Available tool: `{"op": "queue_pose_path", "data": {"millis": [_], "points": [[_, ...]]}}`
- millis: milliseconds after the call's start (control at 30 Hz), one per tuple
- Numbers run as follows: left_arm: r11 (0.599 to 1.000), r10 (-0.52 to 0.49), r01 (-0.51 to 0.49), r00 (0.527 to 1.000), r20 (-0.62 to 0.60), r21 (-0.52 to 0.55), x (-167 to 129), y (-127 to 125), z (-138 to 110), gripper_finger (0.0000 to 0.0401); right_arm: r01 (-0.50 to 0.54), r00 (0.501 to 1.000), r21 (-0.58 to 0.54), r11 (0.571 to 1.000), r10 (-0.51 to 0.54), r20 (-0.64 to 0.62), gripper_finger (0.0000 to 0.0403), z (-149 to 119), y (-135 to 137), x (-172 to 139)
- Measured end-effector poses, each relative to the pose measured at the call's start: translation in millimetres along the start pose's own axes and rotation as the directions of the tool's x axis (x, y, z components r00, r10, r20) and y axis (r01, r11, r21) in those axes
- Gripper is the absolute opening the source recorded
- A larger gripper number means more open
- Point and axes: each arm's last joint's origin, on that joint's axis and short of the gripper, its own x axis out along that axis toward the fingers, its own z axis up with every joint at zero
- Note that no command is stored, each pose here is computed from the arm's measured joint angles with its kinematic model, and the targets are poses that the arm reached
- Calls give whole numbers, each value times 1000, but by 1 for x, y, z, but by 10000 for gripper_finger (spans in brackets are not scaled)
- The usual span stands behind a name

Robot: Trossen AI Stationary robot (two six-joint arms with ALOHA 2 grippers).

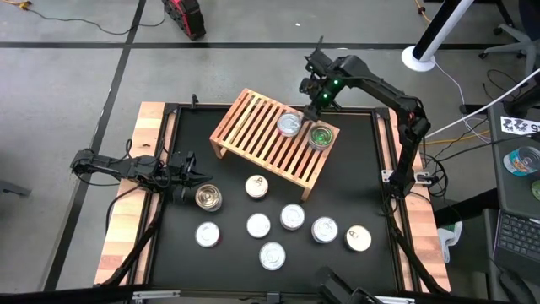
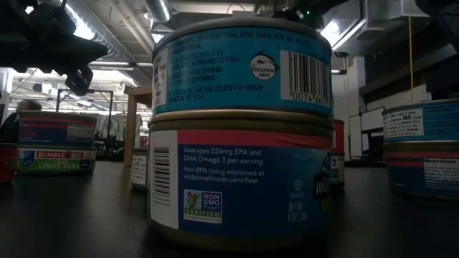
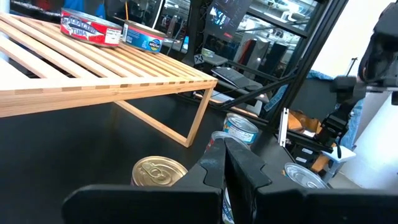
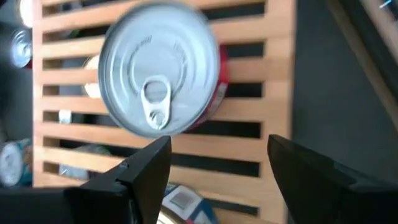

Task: Stack canned seafood by type on shelf
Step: Stack the blue and pink tuna can on top of the blue and pink tuna can on the shelf

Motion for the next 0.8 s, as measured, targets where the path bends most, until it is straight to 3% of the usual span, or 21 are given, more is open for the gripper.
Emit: {"op": "queue_pose_path", "data": {"millis": [133, 367, 633, 800], "points": [[1000, 0, 0, 1000, 0, 0, 0, 0, 0, 5, 60, 997, -25, 998, -59, 53, 266, 7, 5, -16], [1000, -14, 15, 999, 37, -5, 0, -1, 4, 5, 58, 988, -95, 994, -44, 147, 266, 18, 27, -37], [996, -52, 46, 995, 80, 74, 0, -4, 8, 5, 7, 985, -250, 968, 37, 170, 266, 25, 81, -31], [993, -65, 61, 997, 33, 103, 3, -5, 6, 5, -36, 987, -390, 920, 93, 128, 266, 21, 120, -17]]}}
